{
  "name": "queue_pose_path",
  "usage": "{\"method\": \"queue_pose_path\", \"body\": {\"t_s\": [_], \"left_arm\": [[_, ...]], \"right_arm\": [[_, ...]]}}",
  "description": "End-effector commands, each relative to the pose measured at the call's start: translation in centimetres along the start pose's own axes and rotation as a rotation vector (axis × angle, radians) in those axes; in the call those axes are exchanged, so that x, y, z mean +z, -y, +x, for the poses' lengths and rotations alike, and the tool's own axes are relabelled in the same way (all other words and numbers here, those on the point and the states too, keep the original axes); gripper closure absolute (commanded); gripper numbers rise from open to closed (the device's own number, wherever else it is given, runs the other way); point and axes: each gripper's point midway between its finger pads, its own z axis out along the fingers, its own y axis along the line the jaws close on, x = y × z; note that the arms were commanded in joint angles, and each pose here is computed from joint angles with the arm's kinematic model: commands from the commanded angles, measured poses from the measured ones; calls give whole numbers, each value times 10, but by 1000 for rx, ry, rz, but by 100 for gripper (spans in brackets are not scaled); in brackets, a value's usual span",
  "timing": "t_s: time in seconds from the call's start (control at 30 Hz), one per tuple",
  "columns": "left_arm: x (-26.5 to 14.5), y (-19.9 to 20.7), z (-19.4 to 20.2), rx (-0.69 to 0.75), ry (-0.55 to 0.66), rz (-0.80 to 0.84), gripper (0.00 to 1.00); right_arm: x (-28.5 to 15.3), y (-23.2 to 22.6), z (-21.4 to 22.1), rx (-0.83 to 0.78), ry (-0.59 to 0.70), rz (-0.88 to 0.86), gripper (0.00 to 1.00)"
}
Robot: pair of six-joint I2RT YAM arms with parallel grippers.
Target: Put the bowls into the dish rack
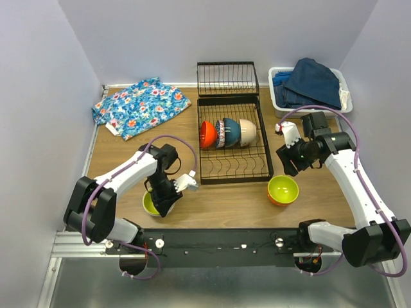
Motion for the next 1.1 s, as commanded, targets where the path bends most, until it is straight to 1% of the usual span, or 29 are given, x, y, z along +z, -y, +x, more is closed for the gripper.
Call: {"method": "queue_pose_path", "body": {"t_s": [0.0,0.03,0.07,0.17,0.23,0.33,0.43,0.5,0.53,0.57,0.67,0.77,0.9,1.07], "left_arm": [[-7,25,-6,43,22,111,75],[-8,28,-7,42,27,123,76],[-10,30,-10,41,36,134,80],[-10,30,-11,43,39,135,84],[-10,29,-11,42,37,133,85],[-13,29,-12,41,36,125,89],[-22,24,-11,53,21,72,93],[-31,19,-13,49,34,7,98],[-36,14,-10,56,22,-38,99],[-44,12,-13,61,50,-94,100],[-63,9,-12,96,65,-203,100],[-77,13,-9,101,68,-245,100],[-79,19,-9,80,83,-245,100],[-72,19,-5,68,87,-242,100]], "right_arm": [[0,6,-6,-14,15,19,34],[-1,6,-6,-14,19,25,32],[-1,6,-6,-14,20,25,32],[0,5,-4,-12,17,22,32],[0,5,-2,-10,13,23,32],[-1,4,-3,-12,18,23,32],[-1,4,-4,-11,21,23,32],[-2,4,-4,-9,22,22,32],[-1,4,-4,-9,22,22,32],[-2,3,-4,-11,23,20,32],[-1,4,-4,-11,26,21,32],[-2,4,-5,-14,34,22,32],[0,2,-3,-13,30,15,32],[0,2,-2,-12,30,16,32]]}}
